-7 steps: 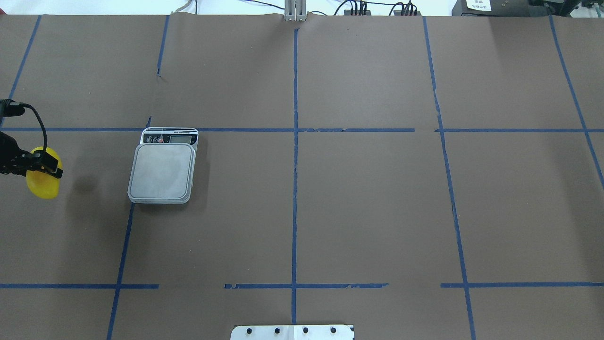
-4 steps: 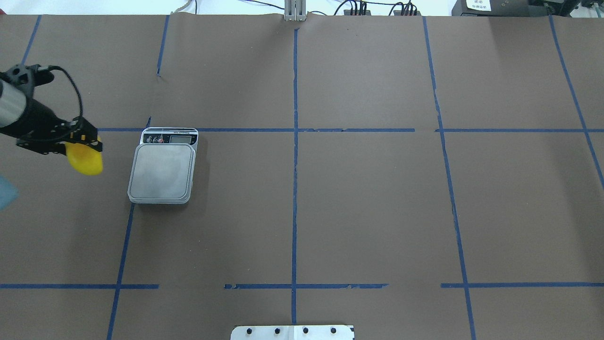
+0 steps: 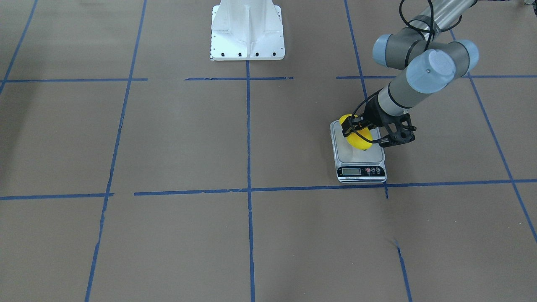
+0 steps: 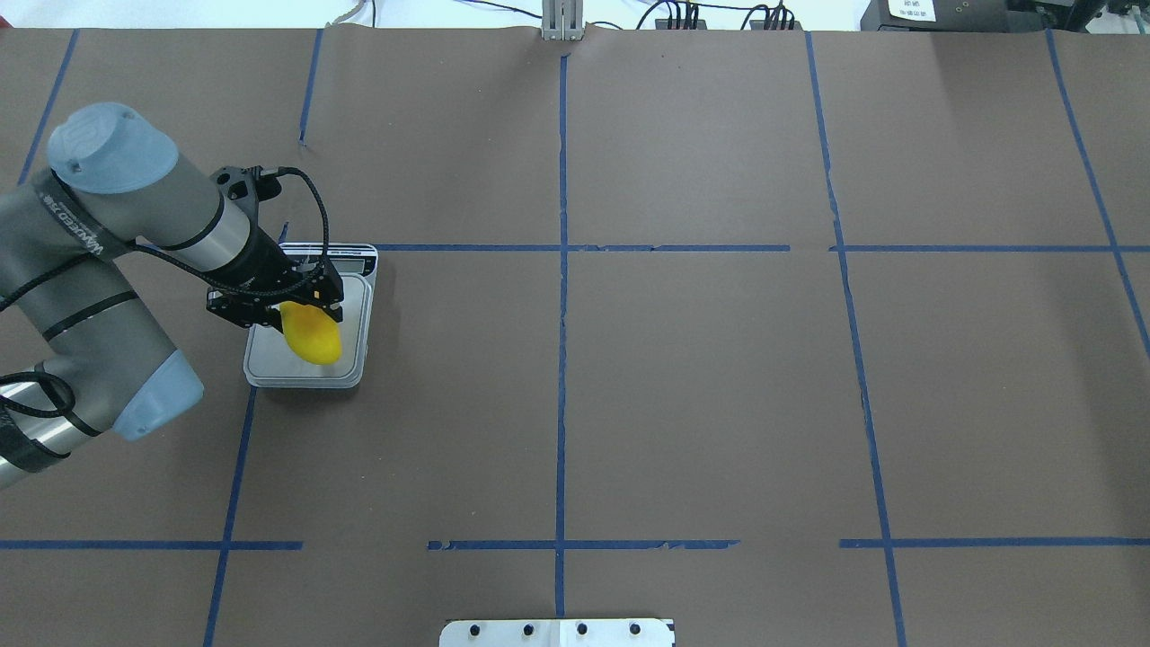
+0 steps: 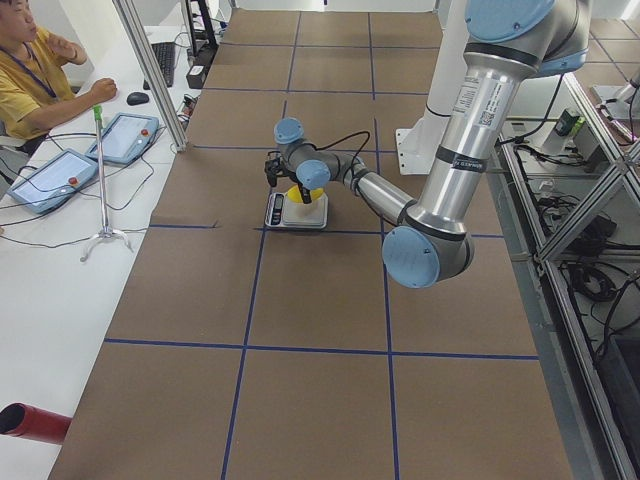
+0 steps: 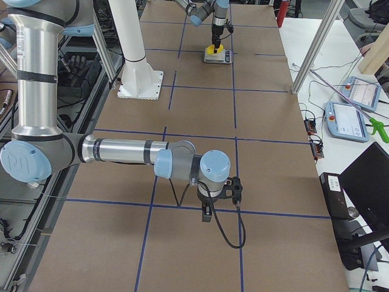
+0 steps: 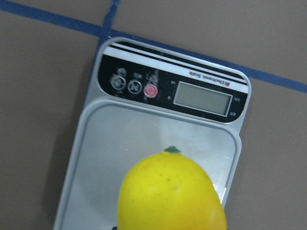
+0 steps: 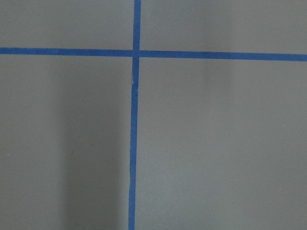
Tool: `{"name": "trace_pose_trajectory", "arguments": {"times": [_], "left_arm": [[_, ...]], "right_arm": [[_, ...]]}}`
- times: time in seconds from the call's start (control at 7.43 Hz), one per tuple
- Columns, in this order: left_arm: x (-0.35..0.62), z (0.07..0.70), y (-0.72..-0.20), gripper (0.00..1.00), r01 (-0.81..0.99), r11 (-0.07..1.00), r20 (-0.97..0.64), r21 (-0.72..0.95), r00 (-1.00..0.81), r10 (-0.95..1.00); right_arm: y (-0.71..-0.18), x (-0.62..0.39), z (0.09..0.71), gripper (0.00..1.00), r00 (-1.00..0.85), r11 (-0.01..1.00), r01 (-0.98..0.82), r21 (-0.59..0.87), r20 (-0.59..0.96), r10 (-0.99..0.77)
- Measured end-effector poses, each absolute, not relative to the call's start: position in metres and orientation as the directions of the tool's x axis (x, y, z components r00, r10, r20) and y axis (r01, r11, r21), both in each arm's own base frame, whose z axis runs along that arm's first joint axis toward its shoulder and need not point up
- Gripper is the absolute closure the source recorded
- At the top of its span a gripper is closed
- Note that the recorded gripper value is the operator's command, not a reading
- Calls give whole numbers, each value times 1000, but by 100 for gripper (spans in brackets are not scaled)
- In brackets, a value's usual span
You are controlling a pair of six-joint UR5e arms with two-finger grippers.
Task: Weigh mango
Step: 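Lower the mango onto the scale pan and open the left gripper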
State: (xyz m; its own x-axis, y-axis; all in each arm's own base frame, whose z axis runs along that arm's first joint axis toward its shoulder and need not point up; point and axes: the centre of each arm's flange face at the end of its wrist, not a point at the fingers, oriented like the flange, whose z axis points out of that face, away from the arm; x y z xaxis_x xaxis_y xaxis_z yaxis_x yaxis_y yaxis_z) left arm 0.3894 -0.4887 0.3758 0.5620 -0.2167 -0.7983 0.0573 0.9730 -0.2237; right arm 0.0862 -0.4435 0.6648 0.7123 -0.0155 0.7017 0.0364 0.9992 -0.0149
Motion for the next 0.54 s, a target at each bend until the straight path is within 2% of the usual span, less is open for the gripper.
{"name": "trace_pose_trajectory", "arguments": {"times": [0.54], "left_arm": [[383, 392, -485, 100, 77, 972, -780, -220, 584, -223]], "right_arm": [[-444, 86, 665, 0, 712, 999, 36, -15, 702, -16]]}}
